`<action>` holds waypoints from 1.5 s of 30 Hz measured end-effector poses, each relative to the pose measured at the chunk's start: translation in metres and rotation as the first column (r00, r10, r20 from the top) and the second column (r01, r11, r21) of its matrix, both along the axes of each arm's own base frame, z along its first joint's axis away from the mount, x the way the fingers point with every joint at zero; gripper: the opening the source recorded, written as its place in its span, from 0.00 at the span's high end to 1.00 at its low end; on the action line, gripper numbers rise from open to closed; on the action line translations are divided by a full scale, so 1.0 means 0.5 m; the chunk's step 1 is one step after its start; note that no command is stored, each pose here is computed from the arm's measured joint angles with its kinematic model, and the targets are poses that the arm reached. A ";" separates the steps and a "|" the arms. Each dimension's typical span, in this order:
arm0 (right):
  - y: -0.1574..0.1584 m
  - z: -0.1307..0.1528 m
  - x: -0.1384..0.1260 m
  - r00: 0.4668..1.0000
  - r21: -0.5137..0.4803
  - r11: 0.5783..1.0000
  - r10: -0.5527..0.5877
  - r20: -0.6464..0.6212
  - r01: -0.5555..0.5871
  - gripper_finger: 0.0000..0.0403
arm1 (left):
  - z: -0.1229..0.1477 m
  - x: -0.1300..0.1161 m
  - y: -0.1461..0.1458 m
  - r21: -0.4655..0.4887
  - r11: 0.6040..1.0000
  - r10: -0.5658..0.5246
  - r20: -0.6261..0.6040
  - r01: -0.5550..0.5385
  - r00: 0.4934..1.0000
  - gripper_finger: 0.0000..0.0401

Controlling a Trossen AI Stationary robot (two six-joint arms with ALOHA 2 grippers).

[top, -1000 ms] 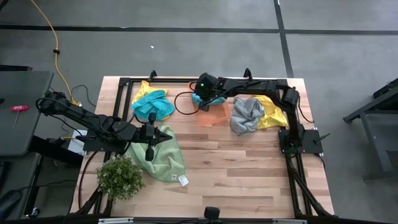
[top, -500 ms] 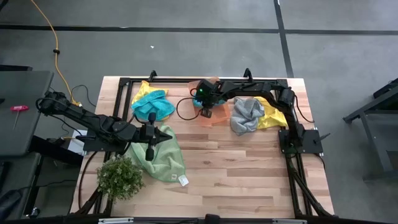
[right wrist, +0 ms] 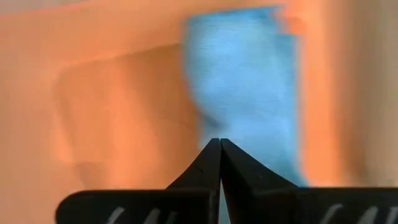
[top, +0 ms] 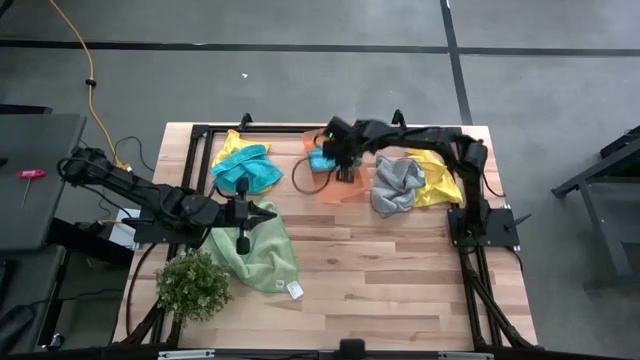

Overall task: Fold microfiber towels
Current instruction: Put the bottom folded blue microfiber cloth into the orange bin

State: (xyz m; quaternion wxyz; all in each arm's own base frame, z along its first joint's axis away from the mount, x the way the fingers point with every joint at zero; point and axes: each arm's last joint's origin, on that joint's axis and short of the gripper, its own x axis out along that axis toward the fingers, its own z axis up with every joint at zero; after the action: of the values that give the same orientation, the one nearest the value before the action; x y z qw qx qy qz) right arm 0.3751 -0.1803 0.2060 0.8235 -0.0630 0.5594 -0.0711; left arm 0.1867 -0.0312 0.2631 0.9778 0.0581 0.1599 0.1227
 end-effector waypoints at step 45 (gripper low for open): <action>-0.115 -0.055 -0.036 0.969 0.317 0.925 -0.242 0.059 0.211 1.00 | -0.276 0.273 0.270 0.077 0.991 0.125 -0.217 -0.111 0.968 1.00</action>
State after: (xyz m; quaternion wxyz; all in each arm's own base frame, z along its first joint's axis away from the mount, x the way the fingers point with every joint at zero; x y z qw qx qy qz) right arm 0.3572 -0.2377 0.1785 0.8356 0.1349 0.5264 -0.0806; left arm 0.3235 0.1035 0.1249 0.9424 0.0933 0.2669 0.1785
